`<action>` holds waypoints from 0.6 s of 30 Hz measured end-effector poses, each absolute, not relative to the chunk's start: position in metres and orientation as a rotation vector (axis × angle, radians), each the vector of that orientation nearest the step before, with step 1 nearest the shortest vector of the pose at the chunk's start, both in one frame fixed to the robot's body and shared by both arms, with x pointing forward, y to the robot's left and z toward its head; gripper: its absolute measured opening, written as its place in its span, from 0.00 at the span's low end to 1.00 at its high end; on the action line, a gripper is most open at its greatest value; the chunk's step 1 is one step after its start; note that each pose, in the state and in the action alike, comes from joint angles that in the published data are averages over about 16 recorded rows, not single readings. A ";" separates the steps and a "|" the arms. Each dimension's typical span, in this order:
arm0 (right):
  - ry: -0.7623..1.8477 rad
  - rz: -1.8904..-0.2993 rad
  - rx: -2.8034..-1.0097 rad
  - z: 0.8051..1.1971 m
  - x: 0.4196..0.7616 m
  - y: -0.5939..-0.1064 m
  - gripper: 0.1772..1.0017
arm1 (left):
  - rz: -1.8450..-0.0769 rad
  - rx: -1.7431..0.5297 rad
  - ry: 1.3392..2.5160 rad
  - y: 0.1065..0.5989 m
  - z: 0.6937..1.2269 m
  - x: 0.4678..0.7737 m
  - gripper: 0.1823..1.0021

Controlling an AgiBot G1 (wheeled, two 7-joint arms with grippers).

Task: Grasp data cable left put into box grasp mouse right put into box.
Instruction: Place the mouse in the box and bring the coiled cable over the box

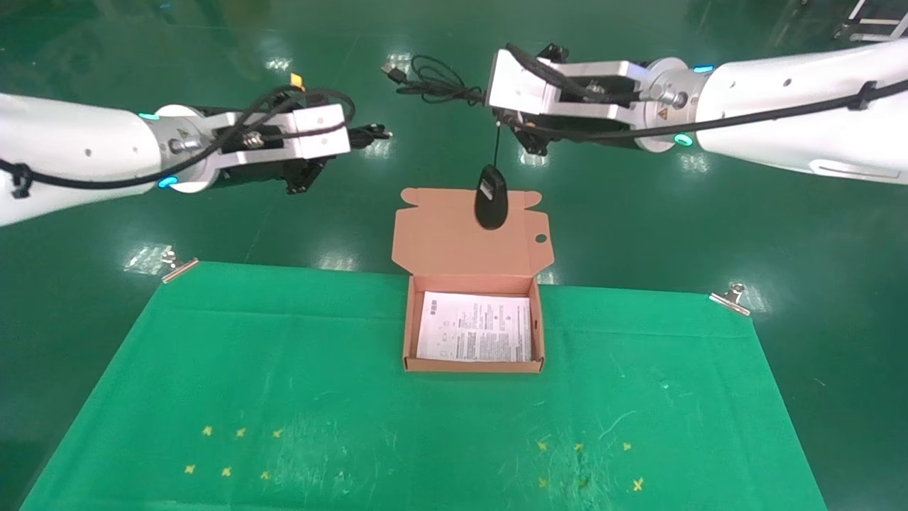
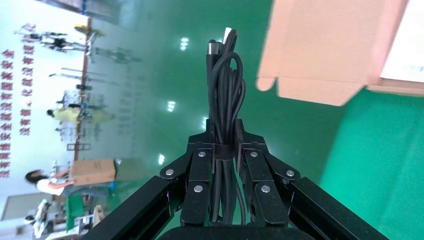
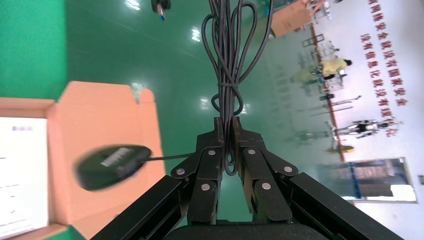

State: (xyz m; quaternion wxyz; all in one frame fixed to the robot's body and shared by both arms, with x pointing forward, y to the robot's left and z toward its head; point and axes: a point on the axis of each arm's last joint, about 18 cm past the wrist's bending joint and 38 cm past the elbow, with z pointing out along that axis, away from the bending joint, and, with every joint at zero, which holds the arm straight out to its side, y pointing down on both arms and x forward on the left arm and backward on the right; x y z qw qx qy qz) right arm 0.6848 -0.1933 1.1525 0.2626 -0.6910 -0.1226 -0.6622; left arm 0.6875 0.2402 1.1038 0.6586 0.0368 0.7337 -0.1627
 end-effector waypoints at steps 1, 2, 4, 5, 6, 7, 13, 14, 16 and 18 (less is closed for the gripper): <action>-0.331 -1.786 -1.873 1.150 0.686 -0.193 0.03 | -0.363 0.085 1.665 0.241 1.102 0.687 0.08; -0.331 -1.781 -1.878 1.148 0.687 -0.192 0.03 | -0.357 0.085 1.670 0.242 1.099 0.688 0.08; -0.328 -1.767 -1.893 1.142 0.690 -0.191 0.03 | -0.347 0.082 1.686 0.244 1.092 0.688 0.08; -0.326 -1.759 -1.901 1.138 0.691 -0.190 0.03 | -0.341 0.080 1.695 0.246 1.088 0.689 0.08; -0.325 -1.751 -1.909 1.134 0.693 -0.190 0.03 | -0.334 0.077 1.705 0.248 1.084 0.689 0.08; -0.324 -1.742 -1.918 1.130 0.694 -0.189 0.03 | -0.328 0.072 1.715 0.250 1.080 0.689 0.08; -0.314 -1.684 -1.972 1.103 0.704 -0.182 0.03 | -0.285 0.028 1.774 0.266 1.056 0.691 0.08; -0.312 -1.674 -1.980 1.099 0.706 -0.180 0.03 | -0.278 0.020 1.782 0.269 1.053 0.691 0.08; -0.309 -1.652 -1.997 1.090 0.710 -0.177 0.03 | -0.263 0.002 1.799 0.274 1.047 0.691 0.08; -0.307 -1.630 -2.011 1.081 0.713 -0.172 0.03 | -0.251 -0.014 1.813 0.279 1.042 0.690 0.08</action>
